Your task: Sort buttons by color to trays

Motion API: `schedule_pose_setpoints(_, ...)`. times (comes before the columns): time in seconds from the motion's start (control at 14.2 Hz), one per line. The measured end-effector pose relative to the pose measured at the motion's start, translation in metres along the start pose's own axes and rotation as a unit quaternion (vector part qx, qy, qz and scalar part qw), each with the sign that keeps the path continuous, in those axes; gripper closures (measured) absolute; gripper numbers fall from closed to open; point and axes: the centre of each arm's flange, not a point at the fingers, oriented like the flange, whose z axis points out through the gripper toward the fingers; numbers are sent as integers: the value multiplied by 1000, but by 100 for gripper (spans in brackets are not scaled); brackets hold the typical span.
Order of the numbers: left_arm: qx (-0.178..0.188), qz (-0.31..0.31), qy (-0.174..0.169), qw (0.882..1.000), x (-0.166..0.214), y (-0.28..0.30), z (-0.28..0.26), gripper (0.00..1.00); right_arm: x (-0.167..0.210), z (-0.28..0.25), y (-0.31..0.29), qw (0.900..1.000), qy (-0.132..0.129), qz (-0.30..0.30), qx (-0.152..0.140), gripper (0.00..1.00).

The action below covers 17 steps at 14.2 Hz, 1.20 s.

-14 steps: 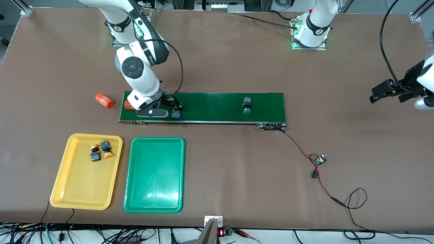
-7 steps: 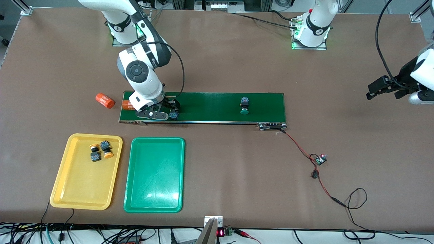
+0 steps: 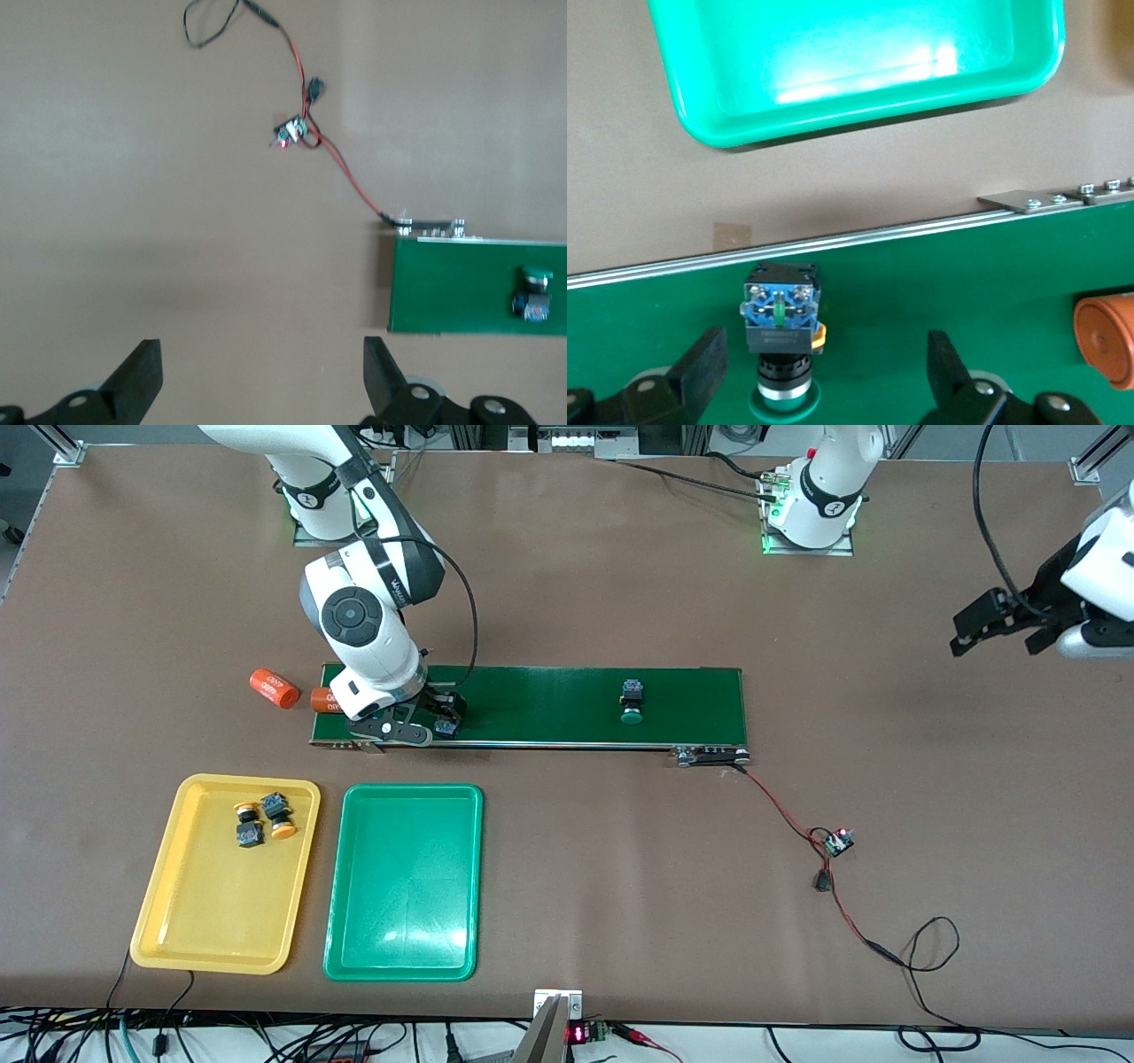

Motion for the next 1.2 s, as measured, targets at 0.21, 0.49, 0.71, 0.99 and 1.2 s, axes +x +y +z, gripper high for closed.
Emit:
schedule_pose_setpoints(0.21,0,-20,-15,1000,-5,-20,-9,0,-4,3,-9,999,16,-32,-21,0)
schedule_pose_setpoints(0.49,-4,-16,8,1000,2,-15,-11,0,-7,13,-17,998,19,-49,-34,0)
schedule_pose_setpoints(0.71,-4,-1,14,1000,4,1,-10,0,-5,15,-16,998,21,-53,-39,0)
schedule_pose_setpoints(0.99,-8,8,22,1000,15,10,-10,0,0,15,-10,997,26,-54,-46,0)
schedule_pose_setpoints(1.2,-10,17,23,1000,21,19,-9,0,3,17,-6,997,26,-51,-49,0)
